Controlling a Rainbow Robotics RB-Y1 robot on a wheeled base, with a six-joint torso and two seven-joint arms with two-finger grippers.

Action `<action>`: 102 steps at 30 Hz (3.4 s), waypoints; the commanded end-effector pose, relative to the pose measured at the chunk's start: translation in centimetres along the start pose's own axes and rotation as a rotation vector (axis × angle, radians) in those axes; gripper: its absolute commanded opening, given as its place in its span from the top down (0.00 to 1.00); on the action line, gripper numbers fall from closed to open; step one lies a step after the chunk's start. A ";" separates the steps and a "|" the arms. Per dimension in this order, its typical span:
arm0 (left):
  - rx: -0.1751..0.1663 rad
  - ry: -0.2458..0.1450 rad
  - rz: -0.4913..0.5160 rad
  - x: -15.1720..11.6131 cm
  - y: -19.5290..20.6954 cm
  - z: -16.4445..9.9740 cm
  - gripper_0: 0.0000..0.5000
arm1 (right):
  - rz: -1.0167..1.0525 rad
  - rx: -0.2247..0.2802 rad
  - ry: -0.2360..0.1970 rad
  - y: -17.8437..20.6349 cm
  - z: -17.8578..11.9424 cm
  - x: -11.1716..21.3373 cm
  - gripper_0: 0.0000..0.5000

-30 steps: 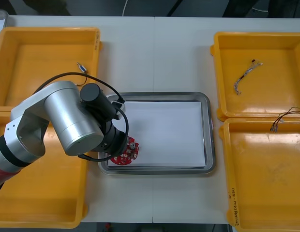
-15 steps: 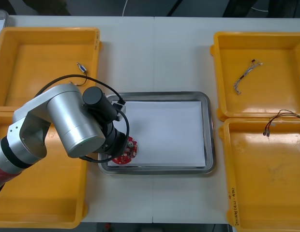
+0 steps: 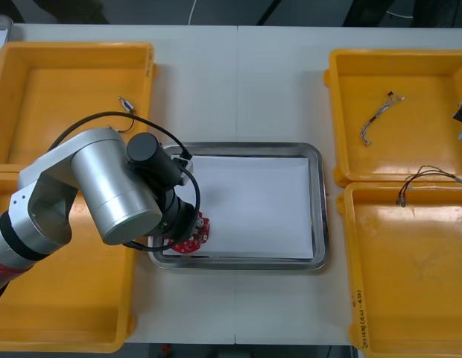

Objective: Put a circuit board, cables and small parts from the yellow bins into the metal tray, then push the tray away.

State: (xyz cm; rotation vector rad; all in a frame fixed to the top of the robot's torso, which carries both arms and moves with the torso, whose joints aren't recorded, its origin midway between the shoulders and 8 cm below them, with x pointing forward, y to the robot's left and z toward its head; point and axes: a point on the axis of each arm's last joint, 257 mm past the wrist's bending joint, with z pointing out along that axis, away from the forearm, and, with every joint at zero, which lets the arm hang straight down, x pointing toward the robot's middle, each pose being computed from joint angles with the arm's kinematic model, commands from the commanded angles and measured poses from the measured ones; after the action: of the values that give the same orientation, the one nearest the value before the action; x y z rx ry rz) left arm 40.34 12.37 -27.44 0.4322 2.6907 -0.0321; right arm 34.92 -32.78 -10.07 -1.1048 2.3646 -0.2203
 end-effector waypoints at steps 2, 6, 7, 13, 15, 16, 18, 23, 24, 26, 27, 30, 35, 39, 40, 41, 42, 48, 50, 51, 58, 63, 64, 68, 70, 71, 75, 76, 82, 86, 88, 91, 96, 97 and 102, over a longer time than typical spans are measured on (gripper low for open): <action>0.008 -0.075 -0.117 -2.9 0.4 -4.6 0.00 | -0.028 0.032 0.006 -0.4 -1.0 -0.7 1.00; 0.011 -0.072 -0.158 -3.3 1.7 -6.6 0.00 | -0.028 0.033 0.005 -0.4 -1.0 -0.7 1.00; 0.013 -0.072 -0.173 -3.4 2.1 -7.2 0.00 | -0.028 0.031 0.006 -0.3 -1.0 -0.7 1.00; 0.003 -0.085 -0.259 -4.3 5.1 -10.2 0.00 | -0.043 0.020 -0.001 0.0 -1.0 -1.1 1.00; -0.016 -0.095 -0.290 -4.6 6.7 -11.2 0.00 | -0.054 0.015 -0.004 0.2 -1.0 -1.4 1.00; -0.024 -0.099 -0.296 -4.6 7.1 -11.4 0.00 | -0.057 0.013 -0.005 0.2 -0.9 -1.5 1.00; -0.046 -0.110 -0.324 -4.9 8.8 -12.1 0.00 | -0.087 0.008 0.001 0.5 -0.9 -2.0 1.00; -0.085 -0.108 -0.398 -5.0 12.0 -13.1 0.00 | -0.146 -0.013 -0.012 1.4 -1.1 -3.6 1.00; -0.094 -0.109 -0.419 -5.1 12.8 -13.3 0.00 | -0.158 -0.016 -0.019 1.6 -1.1 -4.1 1.00; -0.107 -0.106 -0.450 -5.2 14.1 -13.6 0.00 | -0.180 -0.020 -0.027 1.9 -1.2 -4.8 1.00; -0.111 -0.109 -0.471 -5.3 14.8 -13.7 0.00 | -0.198 -0.025 -0.029 2.1 -1.2 -5.2 1.00; -0.120 -0.108 -0.522 -5.5 16.4 -13.9 0.00 | -0.239 -0.033 -0.037 2.8 -1.1 -6.4 1.00; -0.132 -0.110 -0.584 -5.8 18.6 -14.4 0.00 | -0.310 -0.035 -0.045 3.8 -1.0 -8.4 1.00; -0.141 -0.115 -0.624 -6.7 19.9 -14.6 0.00 | -0.357 -0.044 -0.056 5.1 -0.3 -10.4 1.00; -0.139 -0.116 -0.630 -6.8 20.0 -14.6 0.00 | -0.362 -0.047 -0.057 5.3 -0.1 -10.6 1.00; -0.139 -0.121 -0.641 -7.2 20.3 -14.6 0.00 | -0.379 -0.051 -0.065 5.7 0.0 -11.4 1.00; -0.135 -0.124 -0.653 -7.6 20.5 -14.6 0.00 | -0.397 -0.055 -0.076 6.2 0.1 -12.3 1.00; -0.101 -0.163 -0.692 -9.8 21.4 -14.3 0.00 | -0.458 -0.091 -0.106 8.9 1.3 -15.9 1.00; -0.092 -0.170 -0.702 -10.3 21.6 -14.3 0.00 | -0.478 -0.098 -0.109 9.7 1.7 -16.8 1.00; -0.084 -0.180 -0.704 -10.7 21.7 -14.3 0.00 | -0.487 -0.097 -0.112 10.1 1.9 -17.4 1.00; -0.055 -0.196 -0.737 -12.9 22.1 -13.5 0.00 | -0.552 -0.104 -0.106 12.8 3.4 -19.7 1.00; -0.047 -0.207 -0.759 -14.1 22.2 -12.5 0.00 | -0.577 -0.107 -0.094 14.3 4.6 -20.5 1.00; -0.050 -0.211 -0.762 -14.3 22.4 -12.3 0.00 | -0.581 -0.107 -0.089 14.7 4.9 -20.6 1.00; -0.062 -0.206 -0.765 -14.8 22.4 -11.2 0.00 | -0.587 -0.107 -0.064 15.2 6.2 -20.6 1.00; -0.068 -0.207 -0.766 -15.3 22.2 -10.5 0.00 | -0.585 -0.110 -0.033 15.4 7.2 -20.2 1.00; -0.071 -0.207 -0.768 -15.4 22.2 -10.3 0.00 | -0.584 -0.110 -0.024 15.4 7.5 -20.1 1.00; -0.061 -0.206 -0.774 -16.2 21.7 -9.1 0.00 | -0.590 -0.116 0.046 15.6 9.4 -18.7 1.00; -0.057 -0.211 -0.777 -16.5 21.5 -8.8 0.00 | -0.590 -0.116 0.064 15.6 9.9 -18.4 1.00; -0.033 -0.211 -0.784 -17.0 20.3 -7.2 0.00 | -0.585 -0.139 0.124 16.6 11.8 -16.7 1.00; -0.028 -0.217 -0.774 -17.2 19.7 -5.9 0.00 | -0.563 -0.165 0.124 17.5 12.6 -16.9 1.00; -0.034 -0.212 -0.769 -17.1 19.5 -5.2 0.00 | -0.556 -0.166 0.116 17.8 12.9 -17.2 1.00; -0.040 -0.205 -0.770 -16.9 19.2 -4.4 0.00 | -0.542 -0.167 0.107 18.2 13.5 -17.7 1.00; -0.049 -0.191 -0.771 -16.5 19.1 -3.4 0.00 | -0.525 -0.160 0.100 18.3 14.5 -18.1 1.00; -0.044 -0.186 -0.776 -16.4 19.0 -3.1 0.00 | -0.524 -0.157 0.099 18.3 14.8 -18.2 1.00; -0.055 -0.183 -0.775 -16.2 18.8 -1.7 0.00 | -0.526 -0.144 0.100 18.7 16.5 -18.3 1.00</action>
State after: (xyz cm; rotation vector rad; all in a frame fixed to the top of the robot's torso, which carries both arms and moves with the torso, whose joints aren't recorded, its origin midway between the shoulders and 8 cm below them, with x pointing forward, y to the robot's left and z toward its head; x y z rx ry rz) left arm 58.00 27.55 -19.98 -0.5357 2.5590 -0.1632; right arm 41.26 -6.91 -22.40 -1.7837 2.1760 -0.3010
